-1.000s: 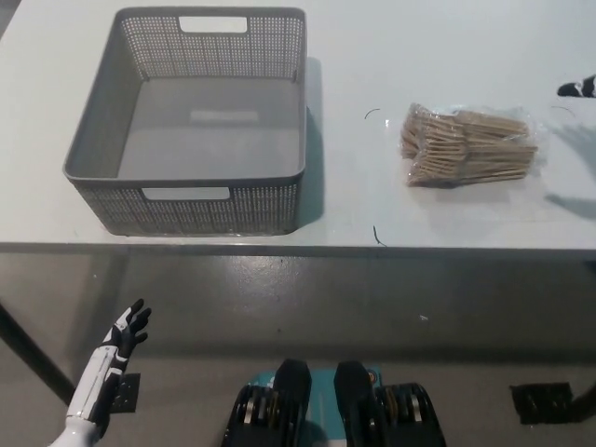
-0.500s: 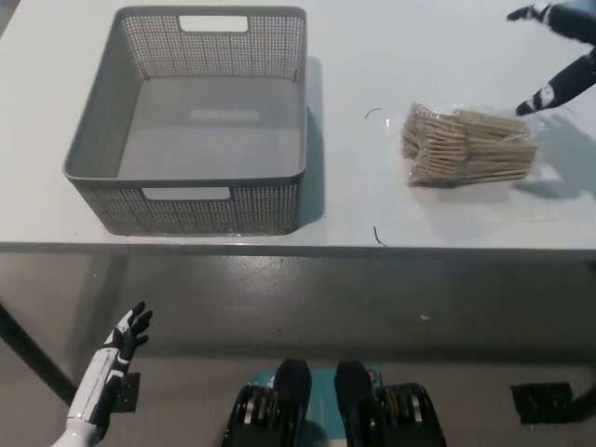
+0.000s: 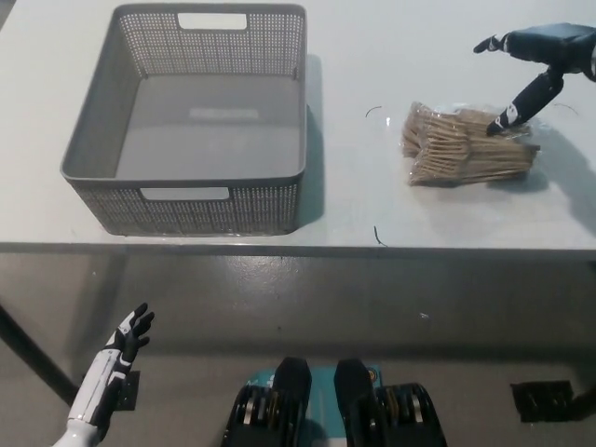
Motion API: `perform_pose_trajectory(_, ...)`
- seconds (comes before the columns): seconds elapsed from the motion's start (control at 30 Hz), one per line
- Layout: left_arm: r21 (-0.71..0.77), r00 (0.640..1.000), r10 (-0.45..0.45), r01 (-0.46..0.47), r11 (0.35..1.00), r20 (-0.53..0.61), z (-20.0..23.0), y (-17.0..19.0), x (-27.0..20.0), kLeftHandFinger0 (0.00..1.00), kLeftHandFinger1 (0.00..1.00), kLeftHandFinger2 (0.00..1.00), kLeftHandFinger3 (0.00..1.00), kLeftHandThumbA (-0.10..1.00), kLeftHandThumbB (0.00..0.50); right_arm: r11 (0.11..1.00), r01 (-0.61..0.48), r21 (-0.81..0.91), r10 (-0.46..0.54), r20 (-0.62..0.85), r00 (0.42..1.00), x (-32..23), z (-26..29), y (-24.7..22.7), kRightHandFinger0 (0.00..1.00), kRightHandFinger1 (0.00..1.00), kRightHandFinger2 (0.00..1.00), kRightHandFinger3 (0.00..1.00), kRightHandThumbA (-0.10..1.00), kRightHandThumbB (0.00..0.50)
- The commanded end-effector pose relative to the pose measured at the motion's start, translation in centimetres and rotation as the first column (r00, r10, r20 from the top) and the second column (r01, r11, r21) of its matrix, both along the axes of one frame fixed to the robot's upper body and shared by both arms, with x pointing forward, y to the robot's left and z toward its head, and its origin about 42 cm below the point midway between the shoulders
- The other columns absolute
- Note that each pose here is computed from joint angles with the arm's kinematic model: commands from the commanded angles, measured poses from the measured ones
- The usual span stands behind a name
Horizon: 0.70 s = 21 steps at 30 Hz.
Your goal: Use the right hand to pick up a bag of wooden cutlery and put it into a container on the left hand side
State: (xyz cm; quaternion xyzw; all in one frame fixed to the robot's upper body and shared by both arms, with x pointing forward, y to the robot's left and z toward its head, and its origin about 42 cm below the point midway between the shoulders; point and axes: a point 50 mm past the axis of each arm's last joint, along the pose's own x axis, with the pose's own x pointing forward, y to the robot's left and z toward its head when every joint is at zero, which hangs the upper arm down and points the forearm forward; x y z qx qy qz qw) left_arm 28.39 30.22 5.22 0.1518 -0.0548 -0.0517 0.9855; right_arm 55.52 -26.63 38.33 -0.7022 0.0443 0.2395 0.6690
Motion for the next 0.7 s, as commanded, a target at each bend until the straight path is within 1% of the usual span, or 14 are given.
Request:
perform_pose_trajectory(0.0,0.035,0.998,-0.035,0.033,0.999,0.049,0.8,0.3,-0.2,1.0,1.0,1.0,1.0,1.0,0.351,0.999,-0.024,-0.044,0.028,0.073,0.997,0.6,3.9,1.1,1.0,1.0,1.0,1.0,1.0,0.43)
perform_pose_trajectory(0.03,0.031,0.998,-0.035,0.033,0.999,0.044,0.7,0.3,0.0,1.0,1.0,1.0,1.0,1.0,0.344,0.998,-0.024,-0.051,0.027,0.069,0.997,0.8,3.8,1.1,1.0,1.0,1.0,1.0,1.0,0.457)
perform_pose_trajectory(0.1,0.036,0.998,-0.036,0.034,0.999,0.045,0.7,0.3,0.0,1.0,1.0,1.0,1.0,1.0,0.342,0.998,-0.026,-0.06,0.03,0.068,0.997,1.0,3.7,1.1,1.0,1.0,1.0,1.0,1.0,0.464)
perform_pose_trajectory(0.17,0.032,0.998,-0.037,0.035,0.999,0.047,0.8,0.3,-0.1,1.0,1.0,1.0,1.0,1.0,0.346,0.997,-0.027,-0.068,0.031,0.062,0.998,1.2,3.7,1.4,1.0,1.0,1.0,1.0,1.0,0.486)
perform_pose_trajectory(0.27,0.034,0.998,-0.038,0.036,0.999,0.047,0.8,0.3,-0.3,1.0,1.0,1.0,1.0,1.0,0.341,0.996,-0.02,-0.082,0.025,0.052,0.998,1.3,3.5,1.3,1.0,1.0,1.0,1.0,1.0,0.491)
perform_pose_trajectory(0.3,0.035,0.998,-0.04,0.038,0.999,0.047,0.8,0.2,-0.3,1.0,1.0,1.0,1.0,1.0,0.339,0.996,-0.01,-0.089,0.014,0.045,0.999,1.3,3.5,1.2,1.0,1.0,1.0,1.0,1.0,0.5)
perform_pose_trajectory(0.47,0.031,0.998,-0.038,0.037,0.999,0.043,0.6,0.1,-0.3,1.0,1.0,1.0,1.0,1.0,0.333,0.995,-0.01,-0.101,0.014,0.038,0.999,1.6,3.4,1.1,1.0,1.0,1.0,1.0,1.0,0.496)
perform_pose_trajectory(0.53,0.031,0.998,-0.043,0.042,0.999,0.04,0.6,0.0,-0.4,1.0,1.0,1.0,1.0,1.0,0.342,0.994,-0.012,-0.109,0.016,0.037,0.999,1.8,3.3,1.2,1.0,1.0,1.0,1.0,1.0,0.499)
perform_pose_trajectory(0.6,0.031,0.998,-0.043,0.042,0.999,0.041,0.6,0.0,-0.4,1.0,1.0,1.0,1.0,1.0,0.33,0.993,-0.009,-0.116,0.013,0.033,0.999,1.9,3.1,1.2,1.0,1.0,1.0,1.0,1.0,0.5)
perform_pose_trajectory(0.67,0.03,0.998,-0.044,0.043,0.999,0.038,0.5,-0.1,-0.4,1.0,1.0,1.0,1.0,1.0,0.332,0.993,-0.003,-0.117,0.006,0.025,1.0,1.9,2.8,1.1,1.0,1.0,1.0,1.0,1.0,0.5)
